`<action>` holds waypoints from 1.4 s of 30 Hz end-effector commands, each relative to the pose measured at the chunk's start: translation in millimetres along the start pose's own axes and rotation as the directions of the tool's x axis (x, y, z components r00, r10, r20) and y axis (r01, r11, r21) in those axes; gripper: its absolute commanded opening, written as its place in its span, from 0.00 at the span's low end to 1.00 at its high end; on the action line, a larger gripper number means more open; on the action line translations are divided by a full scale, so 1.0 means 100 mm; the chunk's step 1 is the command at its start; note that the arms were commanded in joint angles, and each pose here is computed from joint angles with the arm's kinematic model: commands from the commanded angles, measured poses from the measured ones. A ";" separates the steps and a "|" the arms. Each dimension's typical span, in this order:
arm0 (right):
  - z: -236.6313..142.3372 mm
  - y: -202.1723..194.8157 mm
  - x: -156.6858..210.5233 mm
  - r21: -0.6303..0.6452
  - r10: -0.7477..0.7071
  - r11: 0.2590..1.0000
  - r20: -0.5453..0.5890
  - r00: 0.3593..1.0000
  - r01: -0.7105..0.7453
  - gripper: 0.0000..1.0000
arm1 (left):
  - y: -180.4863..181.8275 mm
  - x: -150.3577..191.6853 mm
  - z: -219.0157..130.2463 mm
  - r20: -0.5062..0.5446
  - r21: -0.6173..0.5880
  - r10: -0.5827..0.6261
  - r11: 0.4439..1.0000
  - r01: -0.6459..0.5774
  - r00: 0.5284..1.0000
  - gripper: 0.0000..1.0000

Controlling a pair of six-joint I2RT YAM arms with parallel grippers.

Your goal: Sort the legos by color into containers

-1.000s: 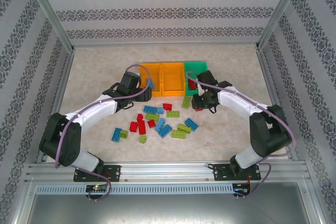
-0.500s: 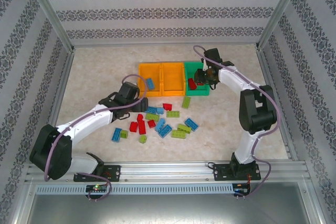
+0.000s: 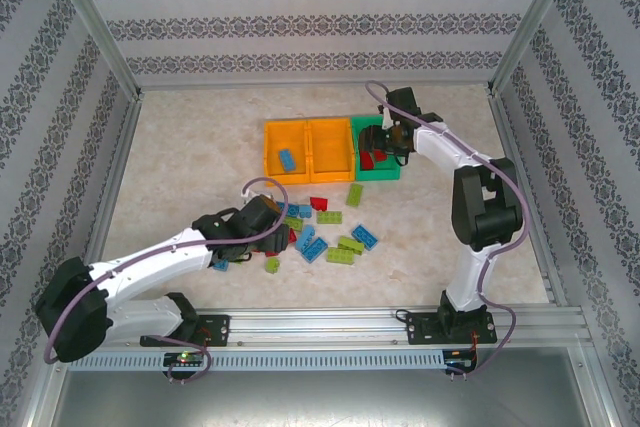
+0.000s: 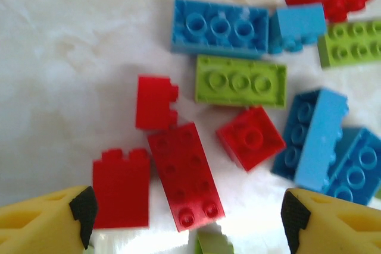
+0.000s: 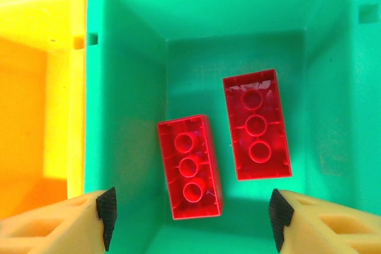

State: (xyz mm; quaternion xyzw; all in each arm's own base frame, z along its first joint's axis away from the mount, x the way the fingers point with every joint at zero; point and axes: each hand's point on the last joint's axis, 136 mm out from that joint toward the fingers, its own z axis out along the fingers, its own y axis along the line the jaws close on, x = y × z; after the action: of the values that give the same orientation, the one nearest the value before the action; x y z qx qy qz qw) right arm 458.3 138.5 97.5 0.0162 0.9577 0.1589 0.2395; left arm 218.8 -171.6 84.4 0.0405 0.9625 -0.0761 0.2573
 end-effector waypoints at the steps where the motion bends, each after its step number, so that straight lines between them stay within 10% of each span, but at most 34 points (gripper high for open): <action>1: -0.14 0.08 0.07 -0.034 -0.007 0.999 0.018 1.000 0.007 0.73 | 0.08 0.33 0.00 -0.074 -0.037 -0.008 0.999 0.005 0.997 0.79; 24: -0.58 -0.16 0.15 0.007 0.016 1.000 0.130 0.991 -0.017 0.79 | -0.18 0.70 0.31 -0.154 0.029 0.077 0.997 -0.074 0.985 0.64; 42: -0.63 -0.22 0.15 0.025 0.018 0.999 0.144 0.989 -0.022 0.80 | -0.22 0.62 0.27 -0.152 0.015 0.078 0.997 -0.076 0.985 0.24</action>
State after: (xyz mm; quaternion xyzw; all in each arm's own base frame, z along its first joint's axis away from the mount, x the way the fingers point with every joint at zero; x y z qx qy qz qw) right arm 417.6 109.8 128.4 0.0333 0.9429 0.1572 0.2917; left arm 174.5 -189.6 18.4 0.0788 0.9802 -0.0587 0.1719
